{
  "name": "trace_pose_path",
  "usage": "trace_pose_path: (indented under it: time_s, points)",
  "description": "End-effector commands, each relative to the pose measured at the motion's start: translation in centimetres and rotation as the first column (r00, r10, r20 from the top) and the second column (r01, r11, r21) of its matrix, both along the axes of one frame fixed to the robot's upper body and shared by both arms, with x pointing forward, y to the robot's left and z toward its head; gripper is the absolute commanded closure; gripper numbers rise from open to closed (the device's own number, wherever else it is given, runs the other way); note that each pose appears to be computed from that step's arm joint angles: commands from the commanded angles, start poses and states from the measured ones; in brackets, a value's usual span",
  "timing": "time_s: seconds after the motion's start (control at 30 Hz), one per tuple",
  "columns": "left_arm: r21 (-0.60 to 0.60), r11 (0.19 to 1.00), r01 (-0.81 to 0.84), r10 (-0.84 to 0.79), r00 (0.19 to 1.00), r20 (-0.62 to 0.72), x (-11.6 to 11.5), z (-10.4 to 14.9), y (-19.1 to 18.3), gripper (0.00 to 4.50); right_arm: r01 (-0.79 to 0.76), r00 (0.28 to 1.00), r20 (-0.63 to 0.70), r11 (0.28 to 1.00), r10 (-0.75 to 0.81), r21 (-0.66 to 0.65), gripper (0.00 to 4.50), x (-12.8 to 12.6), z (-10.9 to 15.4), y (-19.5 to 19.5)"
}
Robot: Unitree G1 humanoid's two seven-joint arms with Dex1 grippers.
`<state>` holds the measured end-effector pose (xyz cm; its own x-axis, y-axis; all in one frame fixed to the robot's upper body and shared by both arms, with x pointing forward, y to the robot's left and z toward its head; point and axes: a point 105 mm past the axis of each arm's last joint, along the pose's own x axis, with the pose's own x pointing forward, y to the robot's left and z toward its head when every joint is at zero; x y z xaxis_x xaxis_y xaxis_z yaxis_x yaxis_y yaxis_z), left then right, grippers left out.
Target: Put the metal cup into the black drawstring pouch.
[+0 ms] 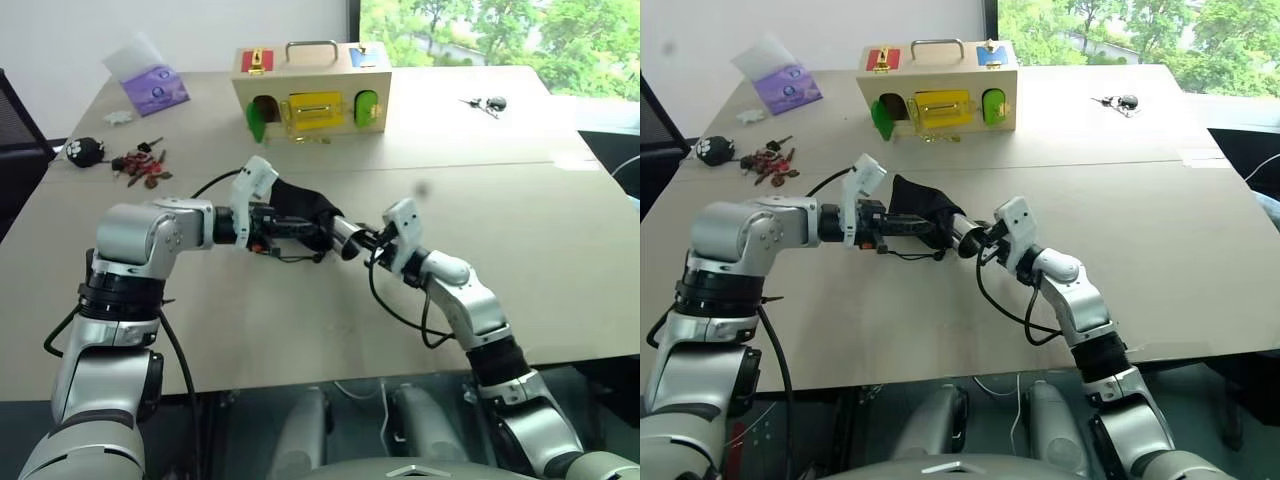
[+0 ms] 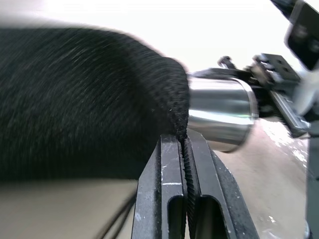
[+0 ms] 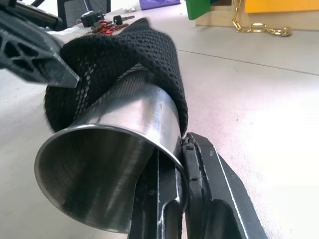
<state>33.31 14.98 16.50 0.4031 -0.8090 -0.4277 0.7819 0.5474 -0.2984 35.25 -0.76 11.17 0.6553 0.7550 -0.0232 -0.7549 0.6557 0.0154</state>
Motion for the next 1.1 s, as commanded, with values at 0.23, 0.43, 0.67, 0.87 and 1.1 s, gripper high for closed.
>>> trace_pose_path:
  time_s: [0.23, 0.43, 0.67, 0.87, 1.1]
  points:
    - [-0.041, 0.998, 0.049, -0.047, 0.997, 0.061, -1.7, 0.9, -1.7, 4.47, -0.026, 0.982, 0.182, 0.991, 0.05, -0.132, 4.5, 1.4, 1.6, 4.2]
    - [-0.125, 0.988, 0.09, -0.077, 0.991, 0.111, -3.5, 1.9, -3.2, 4.47, -0.164, 0.965, -0.138, 0.921, 0.224, 0.353, 4.5, 0.7, 4.7, 7.8]
    - [-0.234, 0.972, -0.006, 0.039, 0.989, 0.141, -3.9, 2.3, -3.5, 4.47, -0.278, 0.87, 0.364, 0.94, 0.333, -0.198, 4.5, -1.5, 4.7, 10.1]
    - [-0.394, 0.908, -0.143, 0.198, 0.975, 0.103, -2.7, 3.3, -2.1, 4.47, -0.392, 0.777, 0.44, 0.894, 0.449, -0.219, 4.5, -2.6, 5.3, 10.3]
    - [-0.465, 0.861, -0.207, 0.274, 0.958, 0.081, -1.7, 3.6, -0.6, 4.5, -0.354, 0.808, 0.403, 0.901, 0.43, -0.252, 3.24, -1.0, 5.3, 8.8]
